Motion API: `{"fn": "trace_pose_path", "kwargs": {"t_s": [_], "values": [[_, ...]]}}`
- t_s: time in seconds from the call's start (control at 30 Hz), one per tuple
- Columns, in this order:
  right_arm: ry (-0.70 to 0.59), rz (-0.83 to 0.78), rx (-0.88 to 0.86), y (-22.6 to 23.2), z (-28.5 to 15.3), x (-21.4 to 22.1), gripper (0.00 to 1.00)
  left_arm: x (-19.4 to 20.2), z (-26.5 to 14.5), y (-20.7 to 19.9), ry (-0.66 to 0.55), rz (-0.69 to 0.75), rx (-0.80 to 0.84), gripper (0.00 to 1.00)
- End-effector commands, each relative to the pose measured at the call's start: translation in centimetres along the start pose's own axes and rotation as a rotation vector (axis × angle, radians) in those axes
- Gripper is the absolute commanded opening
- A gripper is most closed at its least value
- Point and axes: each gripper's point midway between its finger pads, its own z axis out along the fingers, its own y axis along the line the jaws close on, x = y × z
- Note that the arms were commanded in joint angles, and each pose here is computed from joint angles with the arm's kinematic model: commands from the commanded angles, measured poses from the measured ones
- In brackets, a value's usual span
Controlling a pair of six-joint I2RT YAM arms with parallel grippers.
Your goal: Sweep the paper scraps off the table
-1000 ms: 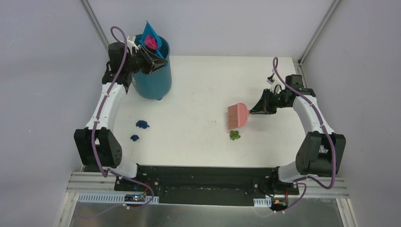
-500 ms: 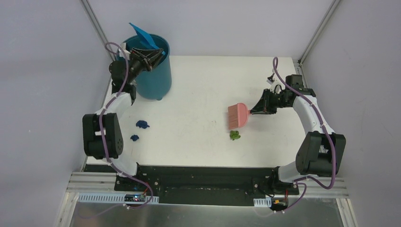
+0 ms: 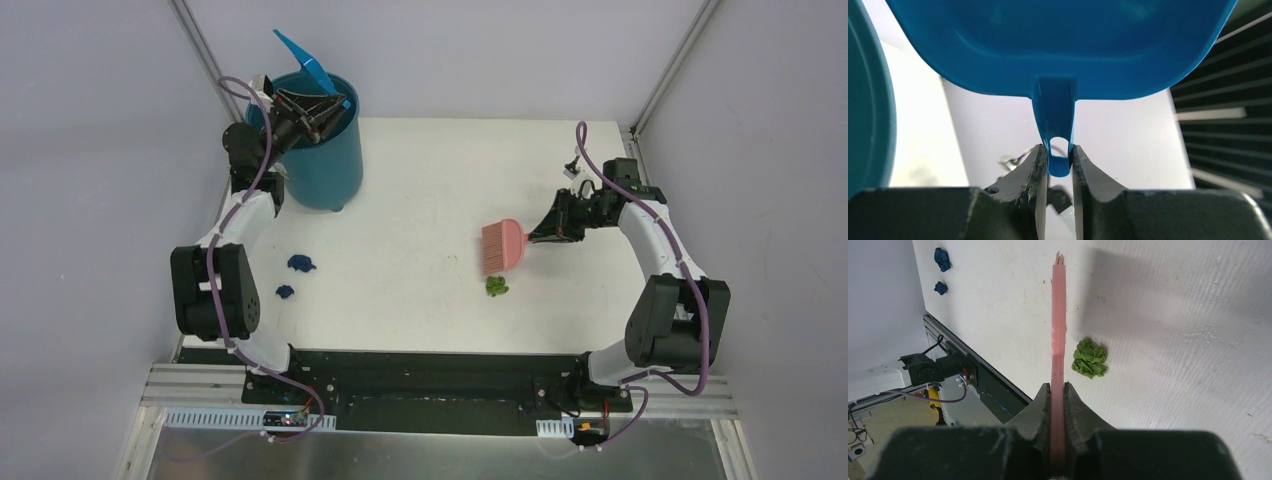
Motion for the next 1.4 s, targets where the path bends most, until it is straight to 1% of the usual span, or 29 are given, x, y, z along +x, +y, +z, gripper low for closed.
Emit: {"fn": "trace_pose_path", "kwargs": {"t_s": [0.0,0.1,0.17,0.27,0.37,0.47,0.6,0.67,0.77,0.97,1.0,1.13,1.2,1.23,1.3,1.33,1.37], "values": [[-0.023,-0.035,-0.010,0.1,-0.2,-0.6,0.00,3.7,-1.1,-3.3,0.116,0.320,-0.109,0.00],[-0.027,-0.038,-0.015,0.3,-0.3,-0.7,0.00,5.8,-2.3,-2.1,0.162,0.372,-0.180,0.00],[-0.036,-0.045,-0.023,0.6,-0.5,-0.7,0.00,7.0,-3.7,-0.5,0.190,0.419,-0.267,0.00],[-0.044,-0.051,-0.035,0.8,-0.6,-0.8,0.00,8.4,-6.5,1.5,0.202,0.481,-0.409,0.00],[-0.044,-0.063,-0.056,1.3,-0.5,-0.8,0.00,9.6,-9.4,3.1,0.212,0.524,-0.500,0.00],[-0.023,-0.132,-0.072,2.7,0.1,-0.3,0.00,10.4,-12.7,4.2,0.213,0.604,-0.629,0.00],[0.031,-0.255,-0.087,5.5,2.0,0.9,0.00,9.8,-16.9,5.4,0.168,0.733,-0.817,0.00],[0.070,-0.316,-0.087,7.2,3.5,1.5,0.00,9.3,-19.2,6.0,0.117,0.748,-0.924,0.00],[0.084,-0.391,-0.108,9.9,5.5,1.3,0.00,9.4,-21.4,6.4,0.078,0.767,-0.996,0.00],[0.125,-0.498,-0.245,18.4,11.0,2.7,0.00,8.3,-25.5,4.7,-0.017,0.882,-1.153,0.00],[0.135,-0.515,-0.272,20.1,11.8,3.1,0.00,8.4,-25.9,4.7,-0.023,0.872,-1.172,0.00],[0.177,-0.550,-0.380,25.7,15.3,5.0,0.00,9.7,-26.8,6.6,-0.013,0.727,-1.216,0.00],[0.184,-0.550,-0.432,28.1,17.3,5.5,0.00,9.6,-27.4,7.2,-0.061,0.688,-1.235,0.00],[0.178,-0.541,-0.454,29.2,18.2,5.7,0.00,9.4,-27.6,7.2,-0.093,0.677,-1.243,0.00],[0.127,-0.487,-0.495,31.1,19.8,5.4,0.00,9.4,-27.8,7.0,-0.151,0.630,-1.251,0.00],[0.101,-0.461,-0.528,32.1,20.4,5.1,0.00,9.5,-27.7,7.0,-0.161,0.597,-1.251,0.00],[0.082,-0.480,-0.553,32.8,21.3,4.9,0.00,9.7,-27.6,7.1,-0.164,0.564,-1.255,0.00]]}}
